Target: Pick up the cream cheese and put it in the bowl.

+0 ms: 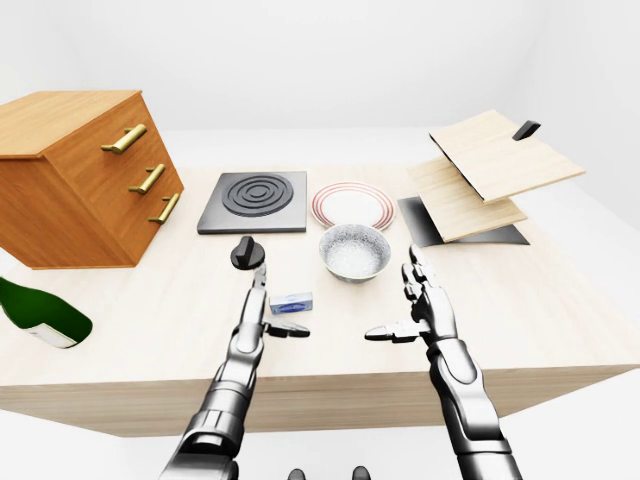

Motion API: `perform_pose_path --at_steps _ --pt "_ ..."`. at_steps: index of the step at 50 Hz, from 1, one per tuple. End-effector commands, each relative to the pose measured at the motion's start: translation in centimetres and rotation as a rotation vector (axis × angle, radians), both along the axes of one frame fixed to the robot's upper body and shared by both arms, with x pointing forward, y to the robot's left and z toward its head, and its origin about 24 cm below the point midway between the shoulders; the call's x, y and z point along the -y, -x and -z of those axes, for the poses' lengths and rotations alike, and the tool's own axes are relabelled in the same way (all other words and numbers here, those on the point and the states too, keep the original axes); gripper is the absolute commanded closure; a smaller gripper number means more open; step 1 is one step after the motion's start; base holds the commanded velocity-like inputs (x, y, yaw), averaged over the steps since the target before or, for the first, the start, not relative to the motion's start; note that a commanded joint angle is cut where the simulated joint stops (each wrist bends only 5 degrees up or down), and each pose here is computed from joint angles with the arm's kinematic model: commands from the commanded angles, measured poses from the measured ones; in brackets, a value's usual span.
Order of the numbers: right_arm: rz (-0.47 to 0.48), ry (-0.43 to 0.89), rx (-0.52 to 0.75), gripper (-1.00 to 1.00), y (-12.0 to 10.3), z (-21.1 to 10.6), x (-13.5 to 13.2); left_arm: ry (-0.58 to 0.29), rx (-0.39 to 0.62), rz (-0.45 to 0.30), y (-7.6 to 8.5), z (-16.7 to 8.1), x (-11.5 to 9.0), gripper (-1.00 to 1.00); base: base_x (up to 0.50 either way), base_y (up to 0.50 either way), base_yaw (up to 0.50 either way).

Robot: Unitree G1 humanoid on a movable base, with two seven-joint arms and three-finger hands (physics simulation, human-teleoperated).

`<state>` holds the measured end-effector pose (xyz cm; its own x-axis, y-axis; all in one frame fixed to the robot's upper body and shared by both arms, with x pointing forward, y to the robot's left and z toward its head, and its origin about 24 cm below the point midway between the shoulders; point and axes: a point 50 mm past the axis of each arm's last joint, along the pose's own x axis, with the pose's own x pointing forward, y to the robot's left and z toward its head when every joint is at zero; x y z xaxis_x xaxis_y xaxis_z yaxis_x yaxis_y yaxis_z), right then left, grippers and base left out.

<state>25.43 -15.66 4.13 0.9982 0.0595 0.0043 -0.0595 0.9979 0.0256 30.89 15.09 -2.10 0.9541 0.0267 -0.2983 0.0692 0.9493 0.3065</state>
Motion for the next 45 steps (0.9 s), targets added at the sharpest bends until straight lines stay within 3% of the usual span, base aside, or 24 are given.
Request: perform_pose_path --at_steps 1,4,5,6,34,45 --pt "-0.008 -0.002 0.002 -1.00 0.0 0.0 0.0 -0.029 -0.044 -0.002 0.2 0.9 0.3 -1.00 0.00 0.00 0.00" --pt "-0.007 -0.003 0.000 -1.00 0.0 0.0 0.0 -0.025 -0.042 -0.002 0.1 0.8 0.3 -1.00 0.00 0.00 0.00" --pt "-0.008 -0.004 0.000 -1.00 0.0 0.0 0.0 -0.022 -0.042 -0.002 0.2 0.8 0.3 -0.64 0.00 0.00 0.00" --pt "-0.007 -0.004 -0.001 -1.00 0.0 0.0 0.0 -0.006 -0.050 0.006 0.2 1.0 0.4 1.00 0.00 0.00 0.00" --pt "-0.023 -0.013 -0.015 -1.00 0.0 0.1 -0.1 0.105 0.003 -0.035 -1.0 -0.7 -0.2 1.00 0.00 0.00 0.00" --pt "-0.018 -0.018 -0.016 -1.00 0.0 0.1 -0.1 0.161 0.181 -0.037 -2.3 -4.6 -0.1 1.00 0.00 0.00 0.00"
